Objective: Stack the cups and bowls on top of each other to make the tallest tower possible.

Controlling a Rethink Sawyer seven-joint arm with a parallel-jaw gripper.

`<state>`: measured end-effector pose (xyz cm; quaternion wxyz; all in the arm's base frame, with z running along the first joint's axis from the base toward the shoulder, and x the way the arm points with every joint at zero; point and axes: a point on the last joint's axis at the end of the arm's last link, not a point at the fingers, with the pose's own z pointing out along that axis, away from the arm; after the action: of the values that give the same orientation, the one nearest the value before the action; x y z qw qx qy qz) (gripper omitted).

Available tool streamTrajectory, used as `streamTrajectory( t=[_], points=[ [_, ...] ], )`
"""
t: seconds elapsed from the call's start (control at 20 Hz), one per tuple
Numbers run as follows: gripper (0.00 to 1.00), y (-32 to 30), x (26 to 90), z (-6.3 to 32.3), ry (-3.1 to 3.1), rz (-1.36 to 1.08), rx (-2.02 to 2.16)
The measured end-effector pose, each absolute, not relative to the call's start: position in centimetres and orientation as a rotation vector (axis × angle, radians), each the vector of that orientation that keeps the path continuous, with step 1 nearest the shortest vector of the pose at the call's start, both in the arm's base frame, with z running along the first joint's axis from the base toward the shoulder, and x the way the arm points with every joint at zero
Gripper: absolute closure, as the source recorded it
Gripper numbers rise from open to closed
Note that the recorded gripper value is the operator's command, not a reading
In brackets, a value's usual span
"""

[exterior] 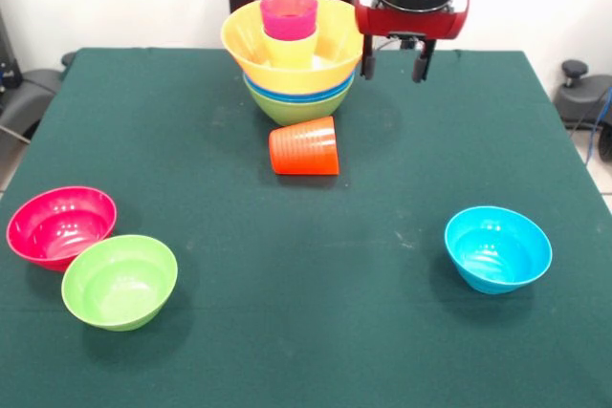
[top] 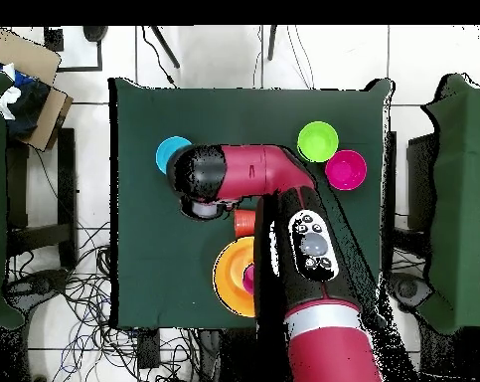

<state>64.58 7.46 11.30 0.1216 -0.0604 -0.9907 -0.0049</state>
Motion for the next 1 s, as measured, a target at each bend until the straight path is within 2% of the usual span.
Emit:
streamTrajectory(
  t=[1.0],
  points=[
    [0.0, 12.0, 65.8, 8.0, -2.924, -0.028, -0.091]
  ],
)
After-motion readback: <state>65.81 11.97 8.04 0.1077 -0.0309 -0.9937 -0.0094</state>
